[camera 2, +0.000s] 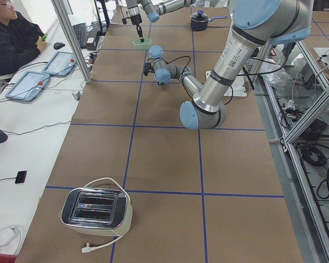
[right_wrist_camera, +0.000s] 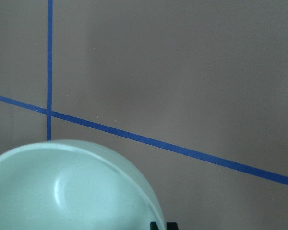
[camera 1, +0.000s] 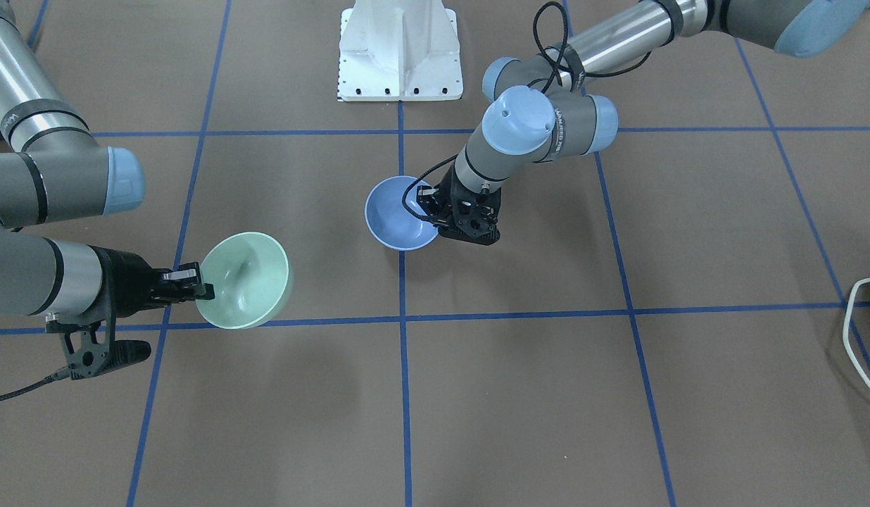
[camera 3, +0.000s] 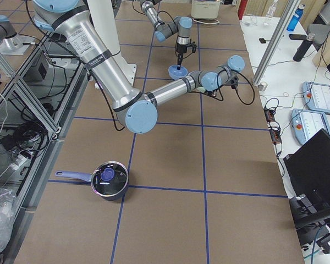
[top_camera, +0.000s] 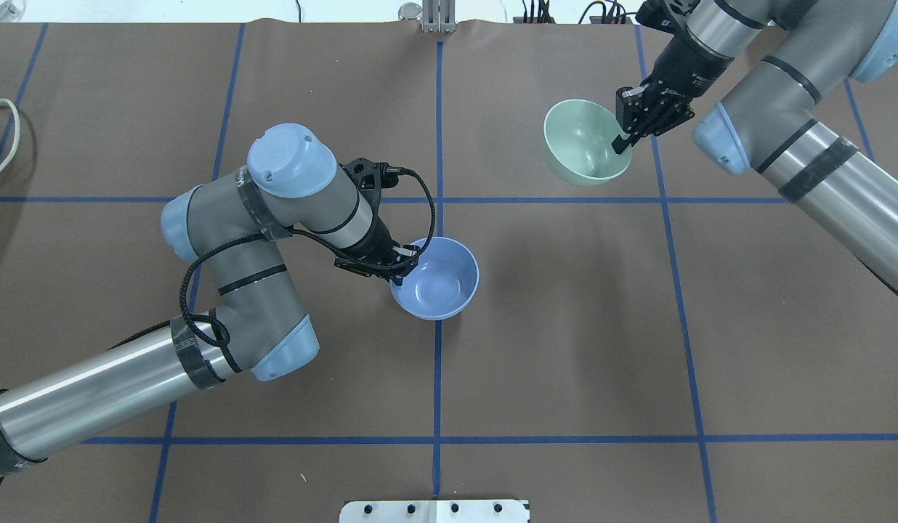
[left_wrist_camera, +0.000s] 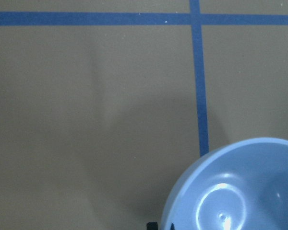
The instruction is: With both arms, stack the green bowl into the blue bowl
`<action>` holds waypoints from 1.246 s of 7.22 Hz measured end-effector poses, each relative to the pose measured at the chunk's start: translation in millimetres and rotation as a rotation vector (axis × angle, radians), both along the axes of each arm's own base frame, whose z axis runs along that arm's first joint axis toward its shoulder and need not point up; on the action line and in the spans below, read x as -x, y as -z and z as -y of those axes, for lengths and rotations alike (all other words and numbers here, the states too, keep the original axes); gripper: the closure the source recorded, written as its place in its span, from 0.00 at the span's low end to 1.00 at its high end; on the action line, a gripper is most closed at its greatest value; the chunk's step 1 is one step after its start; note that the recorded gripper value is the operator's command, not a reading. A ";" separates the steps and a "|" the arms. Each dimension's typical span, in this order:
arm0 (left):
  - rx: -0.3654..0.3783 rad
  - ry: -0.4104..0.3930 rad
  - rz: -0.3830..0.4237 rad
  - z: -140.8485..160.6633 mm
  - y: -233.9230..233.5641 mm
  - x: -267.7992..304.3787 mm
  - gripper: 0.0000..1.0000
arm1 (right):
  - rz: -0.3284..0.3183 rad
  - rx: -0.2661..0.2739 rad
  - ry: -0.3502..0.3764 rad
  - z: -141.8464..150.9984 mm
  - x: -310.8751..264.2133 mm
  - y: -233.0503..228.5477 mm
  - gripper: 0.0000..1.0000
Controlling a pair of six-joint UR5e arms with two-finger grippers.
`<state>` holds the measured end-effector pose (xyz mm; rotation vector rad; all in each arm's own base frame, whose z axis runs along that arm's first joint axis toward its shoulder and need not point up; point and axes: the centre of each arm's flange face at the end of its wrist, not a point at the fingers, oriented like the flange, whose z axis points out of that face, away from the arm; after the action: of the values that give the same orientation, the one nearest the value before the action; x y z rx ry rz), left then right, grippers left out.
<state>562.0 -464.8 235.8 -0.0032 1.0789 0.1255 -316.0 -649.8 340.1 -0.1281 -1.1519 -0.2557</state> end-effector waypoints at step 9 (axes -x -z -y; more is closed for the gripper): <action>-0.009 -0.003 0.004 -9.6 -1.5 -8.2 0.04 | -0.001 0.003 -0.002 0.3 -1.2 -1.9 1.00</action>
<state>570.2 -455.2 237.3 0.0030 1.0747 0.1329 -314.8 -650.1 342.0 -0.1293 -1.1512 -0.2522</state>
